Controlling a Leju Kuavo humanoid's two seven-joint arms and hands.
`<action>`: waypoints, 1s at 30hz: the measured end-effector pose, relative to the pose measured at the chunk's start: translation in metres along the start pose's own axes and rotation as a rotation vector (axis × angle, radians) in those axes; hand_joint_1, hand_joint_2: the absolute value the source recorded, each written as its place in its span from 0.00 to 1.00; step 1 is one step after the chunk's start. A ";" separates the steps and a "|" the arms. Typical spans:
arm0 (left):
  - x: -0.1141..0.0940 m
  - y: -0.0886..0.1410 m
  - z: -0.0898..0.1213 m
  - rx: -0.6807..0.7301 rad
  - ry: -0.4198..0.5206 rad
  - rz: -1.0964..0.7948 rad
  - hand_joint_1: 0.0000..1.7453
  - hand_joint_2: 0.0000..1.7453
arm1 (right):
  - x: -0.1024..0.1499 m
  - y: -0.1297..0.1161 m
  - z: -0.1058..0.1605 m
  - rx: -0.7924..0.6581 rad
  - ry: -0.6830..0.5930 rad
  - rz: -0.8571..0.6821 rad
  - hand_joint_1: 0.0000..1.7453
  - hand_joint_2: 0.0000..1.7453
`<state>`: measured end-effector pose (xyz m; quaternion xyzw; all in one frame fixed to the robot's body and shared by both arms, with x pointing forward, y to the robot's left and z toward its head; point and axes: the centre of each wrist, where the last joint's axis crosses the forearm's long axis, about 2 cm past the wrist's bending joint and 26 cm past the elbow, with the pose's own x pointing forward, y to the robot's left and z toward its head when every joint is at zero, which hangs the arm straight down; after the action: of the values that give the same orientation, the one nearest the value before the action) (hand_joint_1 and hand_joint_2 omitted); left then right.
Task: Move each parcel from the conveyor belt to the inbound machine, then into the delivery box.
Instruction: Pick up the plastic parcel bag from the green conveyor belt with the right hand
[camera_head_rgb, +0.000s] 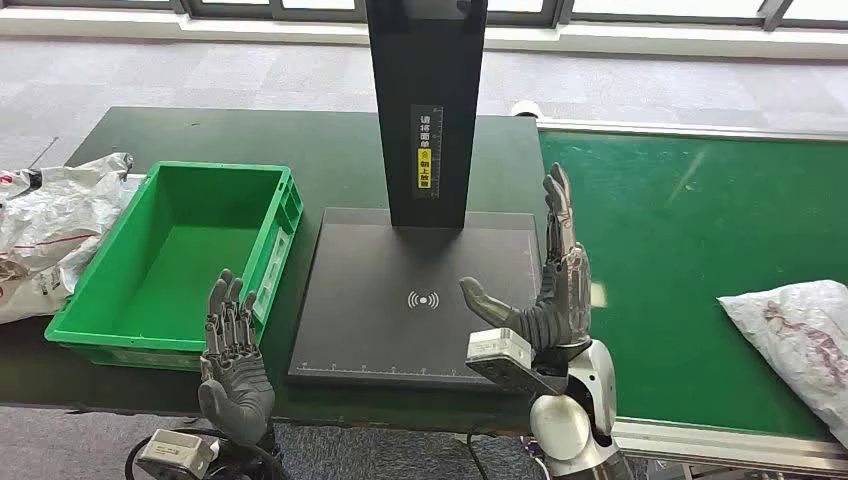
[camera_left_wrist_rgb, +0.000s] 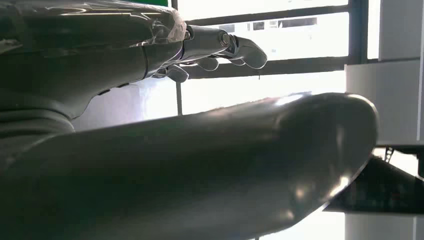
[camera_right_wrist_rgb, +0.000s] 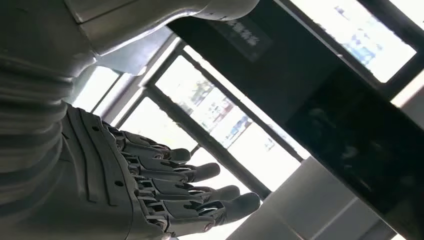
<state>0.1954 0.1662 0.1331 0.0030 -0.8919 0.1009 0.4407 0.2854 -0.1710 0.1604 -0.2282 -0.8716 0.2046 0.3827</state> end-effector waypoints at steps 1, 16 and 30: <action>0.000 0.000 -0.001 0.002 -0.001 0.002 0.00 0.00 | -0.003 -0.001 0.002 0.011 0.023 0.018 0.00 1.00; -0.006 -0.005 -0.015 0.022 -0.012 0.050 0.00 0.00 | -0.053 -0.048 0.098 0.081 0.406 0.294 0.00 1.00; -0.008 -0.010 -0.021 -0.013 -0.023 0.065 0.00 0.00 | -0.073 -0.077 0.127 0.179 0.730 0.651 0.00 1.00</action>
<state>0.2177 0.1596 0.1408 -0.0278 -0.8972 0.1094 0.4271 0.2148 -0.2971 0.0803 -0.5116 -0.5432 0.2941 0.5972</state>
